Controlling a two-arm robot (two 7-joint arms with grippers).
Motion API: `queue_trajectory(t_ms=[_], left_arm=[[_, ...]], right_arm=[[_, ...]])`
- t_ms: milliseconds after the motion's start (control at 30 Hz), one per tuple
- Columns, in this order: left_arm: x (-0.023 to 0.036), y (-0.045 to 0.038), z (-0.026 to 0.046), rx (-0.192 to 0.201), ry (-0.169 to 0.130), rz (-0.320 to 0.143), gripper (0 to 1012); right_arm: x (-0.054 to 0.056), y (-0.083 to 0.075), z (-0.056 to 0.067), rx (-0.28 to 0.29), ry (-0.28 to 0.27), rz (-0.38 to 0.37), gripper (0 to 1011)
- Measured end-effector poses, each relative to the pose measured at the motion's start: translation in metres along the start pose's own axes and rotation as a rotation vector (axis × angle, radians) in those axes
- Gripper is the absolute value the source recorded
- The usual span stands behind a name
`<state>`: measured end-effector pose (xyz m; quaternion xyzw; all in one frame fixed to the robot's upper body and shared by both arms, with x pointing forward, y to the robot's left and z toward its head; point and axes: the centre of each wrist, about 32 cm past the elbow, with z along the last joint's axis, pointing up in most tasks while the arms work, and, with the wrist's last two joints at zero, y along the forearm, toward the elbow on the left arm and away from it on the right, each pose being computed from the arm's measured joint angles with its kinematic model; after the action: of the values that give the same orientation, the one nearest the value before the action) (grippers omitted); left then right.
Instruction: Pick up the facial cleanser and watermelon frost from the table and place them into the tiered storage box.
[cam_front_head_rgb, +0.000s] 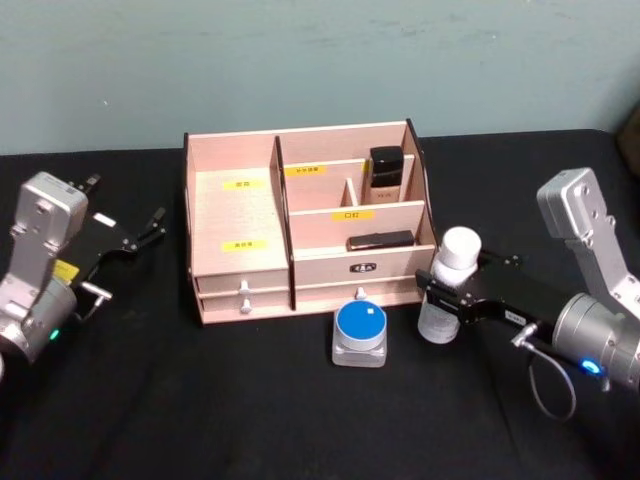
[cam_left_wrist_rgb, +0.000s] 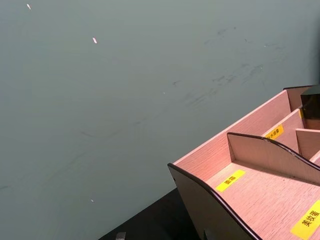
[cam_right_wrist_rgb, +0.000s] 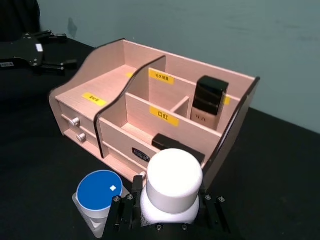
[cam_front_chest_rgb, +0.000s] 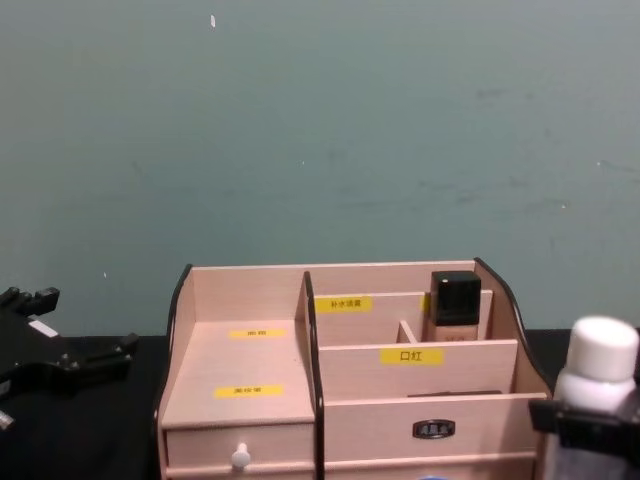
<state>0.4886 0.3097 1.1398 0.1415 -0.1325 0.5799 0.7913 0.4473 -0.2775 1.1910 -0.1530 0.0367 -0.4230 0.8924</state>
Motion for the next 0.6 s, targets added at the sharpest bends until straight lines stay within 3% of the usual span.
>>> queue_trajectory(t_ms=[300, 433, 600], left_arm=[[0.0, 0.0, 0.0, 0.0, 0.0, 0.0, 1010], [0.0, 0.0, 0.0, 0.0, 0.0, 0.0, 1010], [0.0, 0.0, 0.0, 0.0, 0.0, 0.0, 1009]], right_arm=[[0.004, -0.004, 0.038, -0.004, -0.073, 0.045, 595], [0.008, -0.001, 0.06, 0.007, -0.11, 0.07, 595], [0.011, 0.005, 0.078, 0.027, -0.138, 0.087, 595]])
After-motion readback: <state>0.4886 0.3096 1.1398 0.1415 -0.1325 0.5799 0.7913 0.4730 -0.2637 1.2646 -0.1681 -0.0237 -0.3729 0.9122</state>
